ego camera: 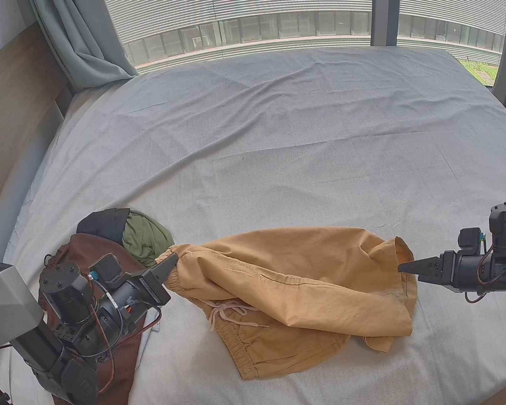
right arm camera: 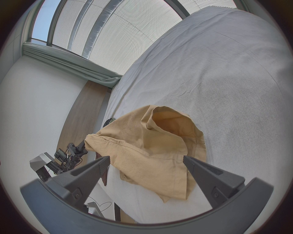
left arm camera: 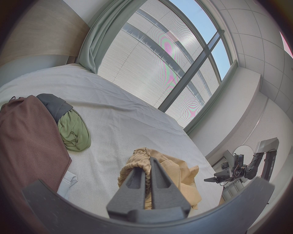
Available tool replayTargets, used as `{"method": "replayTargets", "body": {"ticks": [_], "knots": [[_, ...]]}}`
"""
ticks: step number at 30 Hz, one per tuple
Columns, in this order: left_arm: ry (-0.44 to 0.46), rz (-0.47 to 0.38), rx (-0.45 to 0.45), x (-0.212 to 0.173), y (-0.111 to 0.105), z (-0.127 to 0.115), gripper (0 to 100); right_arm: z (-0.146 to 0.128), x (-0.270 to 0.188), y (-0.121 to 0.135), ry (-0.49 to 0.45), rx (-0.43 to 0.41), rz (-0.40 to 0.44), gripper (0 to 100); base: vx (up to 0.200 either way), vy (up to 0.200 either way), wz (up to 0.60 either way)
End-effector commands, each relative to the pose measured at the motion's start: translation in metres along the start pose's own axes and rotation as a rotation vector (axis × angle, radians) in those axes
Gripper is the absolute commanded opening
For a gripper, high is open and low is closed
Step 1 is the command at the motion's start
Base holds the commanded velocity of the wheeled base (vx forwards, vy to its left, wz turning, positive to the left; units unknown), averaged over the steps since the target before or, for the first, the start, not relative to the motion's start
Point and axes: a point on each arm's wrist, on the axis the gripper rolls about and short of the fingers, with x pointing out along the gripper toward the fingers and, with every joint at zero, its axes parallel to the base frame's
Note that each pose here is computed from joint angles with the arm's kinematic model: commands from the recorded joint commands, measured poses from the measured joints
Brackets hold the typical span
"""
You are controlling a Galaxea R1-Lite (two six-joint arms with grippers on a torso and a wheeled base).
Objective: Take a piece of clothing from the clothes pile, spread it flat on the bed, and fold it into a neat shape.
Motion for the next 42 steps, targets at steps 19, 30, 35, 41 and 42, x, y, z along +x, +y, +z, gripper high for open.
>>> {"method": "replayTargets", "body": {"ticks": [19,30,35,41,42], "knots": [[-0.002,-0.002,0.001,0.000,0.000,0.000,0,-0.028,0.045,-0.040,0.050,0.089,-0.011,100,0.000,0.000,0.00],[-0.002,-0.002,0.001,0.000,0.000,0.000,0,-0.034,0.053,-0.039,0.055,0.100,0.013,100,0.000,0.000,0.00],[-0.006,-0.004,0.002,0.001,-0.001,0.001,0,-0.033,0.054,-0.032,0.035,0.072,0.051,100,0.000,0.000,0.00],[-0.005,-0.003,0.002,0.001,0.000,0.001,0,-0.033,0.050,-0.026,0.014,0.047,0.076,100,0.000,0.000,0.00],[-0.005,-0.003,0.002,0.001,0.000,0.001,0,-0.033,0.050,-0.025,0.014,0.047,0.076,100,0.000,0.000,0.00]]}}
